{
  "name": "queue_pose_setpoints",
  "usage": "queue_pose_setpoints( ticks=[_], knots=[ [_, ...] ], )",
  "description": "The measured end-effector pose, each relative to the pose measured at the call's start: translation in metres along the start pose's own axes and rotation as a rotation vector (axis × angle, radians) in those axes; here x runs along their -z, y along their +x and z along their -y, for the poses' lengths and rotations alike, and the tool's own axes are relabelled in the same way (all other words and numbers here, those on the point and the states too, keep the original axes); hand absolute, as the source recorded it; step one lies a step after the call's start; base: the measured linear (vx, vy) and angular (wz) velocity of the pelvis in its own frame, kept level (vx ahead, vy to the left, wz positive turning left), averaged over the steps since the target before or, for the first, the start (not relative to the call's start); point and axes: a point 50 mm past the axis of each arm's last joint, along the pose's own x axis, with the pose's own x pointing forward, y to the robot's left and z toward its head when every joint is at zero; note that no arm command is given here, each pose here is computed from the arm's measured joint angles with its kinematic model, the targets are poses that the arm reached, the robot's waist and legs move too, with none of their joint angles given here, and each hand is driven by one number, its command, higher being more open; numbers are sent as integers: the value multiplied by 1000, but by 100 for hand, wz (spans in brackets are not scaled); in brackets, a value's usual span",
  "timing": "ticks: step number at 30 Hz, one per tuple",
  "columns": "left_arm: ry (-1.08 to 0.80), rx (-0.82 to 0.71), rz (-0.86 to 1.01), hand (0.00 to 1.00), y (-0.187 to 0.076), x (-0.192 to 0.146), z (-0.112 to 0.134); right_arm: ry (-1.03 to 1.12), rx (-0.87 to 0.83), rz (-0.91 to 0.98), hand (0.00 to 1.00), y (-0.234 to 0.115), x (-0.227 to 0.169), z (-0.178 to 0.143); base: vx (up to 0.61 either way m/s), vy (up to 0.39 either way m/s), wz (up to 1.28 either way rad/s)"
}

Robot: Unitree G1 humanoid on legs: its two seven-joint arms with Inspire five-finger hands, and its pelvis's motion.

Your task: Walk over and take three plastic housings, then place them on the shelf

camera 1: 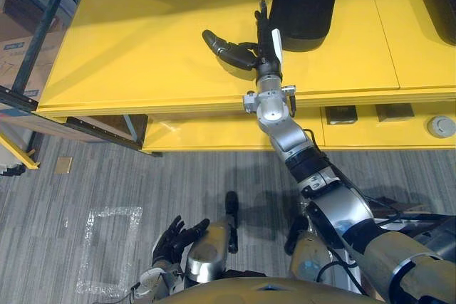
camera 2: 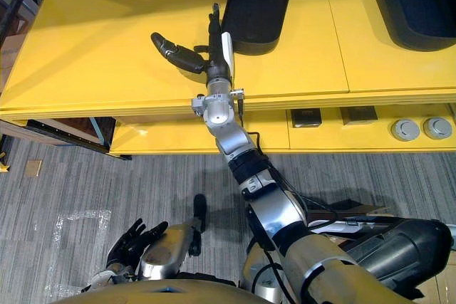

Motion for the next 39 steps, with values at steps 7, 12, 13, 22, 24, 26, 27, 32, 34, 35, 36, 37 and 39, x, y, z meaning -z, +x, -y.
queue_pose_setpoints(
  ticks=[7,12,13,22,24,26,27,32,34,35,36,37,39],
  knots=[
    [1,17,-1,100,0,0,0,-4,1,-14,100,-1,3,0,6,14,-5],
    [3,27,-1,100,0,0,0,-6,18,-21,100,-2,5,1,10,14,-4],
    [3,30,-1,100,0,0,0,-6,25,-25,100,-2,6,1,11,16,-6],
    [-2,45,3,100,0,-3,-3,-22,32,-9,100,-3,5,1,2,3,-1],
    [1,49,4,100,0,-3,-3,-23,32,-11,100,-3,5,1,0,0,0],
    [1,50,4,100,0,-3,-3,-23,32,-12,100,-3,6,1,0,0,0],
    [1,50,4,100,0,-3,-3,-23,33,-12,100,-3,6,1,0,0,0],
    [2,50,3,100,0,-3,-3,-25,34,-15,100,-3,6,1,0,0,0],
    [3,50,3,100,0,-3,-3,-25,38,-16,100,-3,6,2,0,0,0],
    [4,51,3,100,0,-3,-3,-26,44,-16,100,-3,6,2,0,0,0],
    [6,52,3,100,0,-3,-3,-26,52,-16,100,-3,6,2,0,0,0],
    [8,53,3,100,0,-4,-3,-26,56,-16,100,-3,6,3,0,0,0],
    [11,53,4,100,1,-4,-4,-23,64,-20,100,-3,6,4,0,0,0]
  ],
)
